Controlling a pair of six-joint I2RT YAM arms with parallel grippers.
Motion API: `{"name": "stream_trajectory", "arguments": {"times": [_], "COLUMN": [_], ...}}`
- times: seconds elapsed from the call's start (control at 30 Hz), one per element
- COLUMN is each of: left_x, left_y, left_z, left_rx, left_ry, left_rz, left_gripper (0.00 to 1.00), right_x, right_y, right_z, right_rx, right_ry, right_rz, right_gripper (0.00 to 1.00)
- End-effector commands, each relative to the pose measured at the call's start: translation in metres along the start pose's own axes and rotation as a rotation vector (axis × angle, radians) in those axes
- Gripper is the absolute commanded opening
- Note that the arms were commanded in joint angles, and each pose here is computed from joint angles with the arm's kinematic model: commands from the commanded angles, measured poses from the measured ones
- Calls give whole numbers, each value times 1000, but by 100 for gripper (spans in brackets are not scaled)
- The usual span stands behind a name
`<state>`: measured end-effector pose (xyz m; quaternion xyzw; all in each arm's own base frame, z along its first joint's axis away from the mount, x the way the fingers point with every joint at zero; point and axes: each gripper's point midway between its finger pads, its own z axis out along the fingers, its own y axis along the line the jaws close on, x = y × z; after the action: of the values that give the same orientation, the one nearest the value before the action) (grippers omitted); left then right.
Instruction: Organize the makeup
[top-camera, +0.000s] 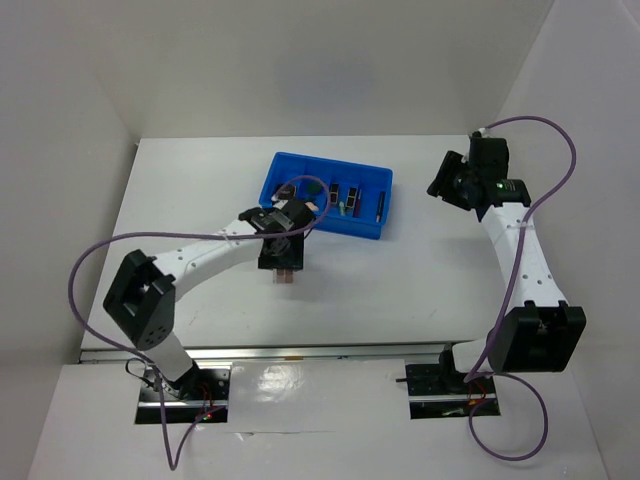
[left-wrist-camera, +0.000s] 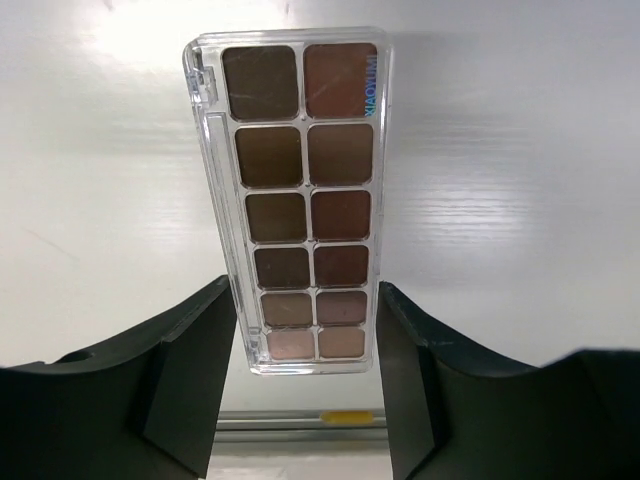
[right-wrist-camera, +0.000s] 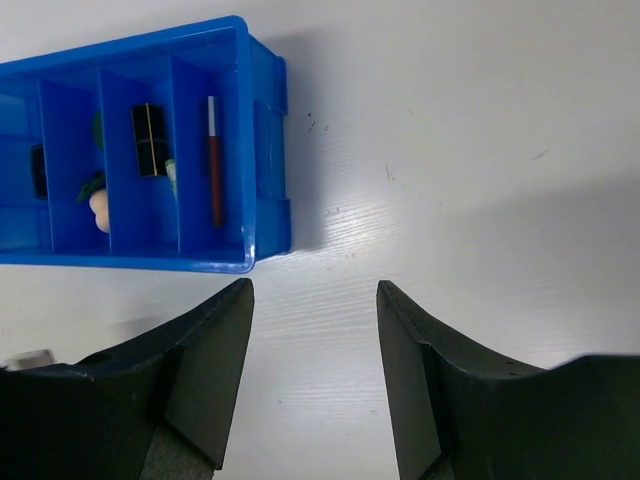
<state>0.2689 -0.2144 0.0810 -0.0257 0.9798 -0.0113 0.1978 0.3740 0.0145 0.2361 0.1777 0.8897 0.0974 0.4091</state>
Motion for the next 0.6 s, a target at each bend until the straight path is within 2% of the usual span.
{"name": "stream_trajectory", "arguments": {"times": [0.0, 0.1, 0.13, 0.23, 0.3, 0.33, 0.37, 0.43, 0.47, 0.5, 0.57], "left_x": [-49, -84, -106, -159, -181, -206, -213, -226, -242, -247, -263], "left_y": [5, 10, 5, 1, -4, -2, 0, 5, 1, 7, 5], "left_z": [-56, -66, -79, -83, -77, -88, -62, -50, -56, -35, -29], "left_rx": [23, 25, 45, 47, 39, 18, -31, -82, -88, -115, -104], "left_ry": [-171, -226, -275, -356, -373, -428, -393, -380, -422, -394, -424], "left_rz": [102, 137, 131, 141, 155, 152, 152, 156, 154, 163, 170], "left_gripper": [22, 22, 22, 22, 22, 20, 19, 19, 19, 19, 19], "right_x": [-12, -11, -11, -14, -17, -17, -15, -15, -12, -12, -9], "right_y": [7, 7, 7, 9, 7, 7, 4, 4, 2, 1, -1], "right_z": [1, 4, 4, 3, 5, 5, 4, 4, 6, 6, 8], "right_rx": [-29, -26, -26, -30, -20, -20, -3, -3, 1, 9, 13], "right_ry": [-42, -33, -33, -42, -46, -46, -41, -41, -33, -36, -28], "right_rz": [-14, -4, -4, -5, -4, -4, -4, -13, -12, -12, -12], "right_gripper": [60, 60, 60, 60, 60, 60, 60, 60, 60, 60, 60]}}
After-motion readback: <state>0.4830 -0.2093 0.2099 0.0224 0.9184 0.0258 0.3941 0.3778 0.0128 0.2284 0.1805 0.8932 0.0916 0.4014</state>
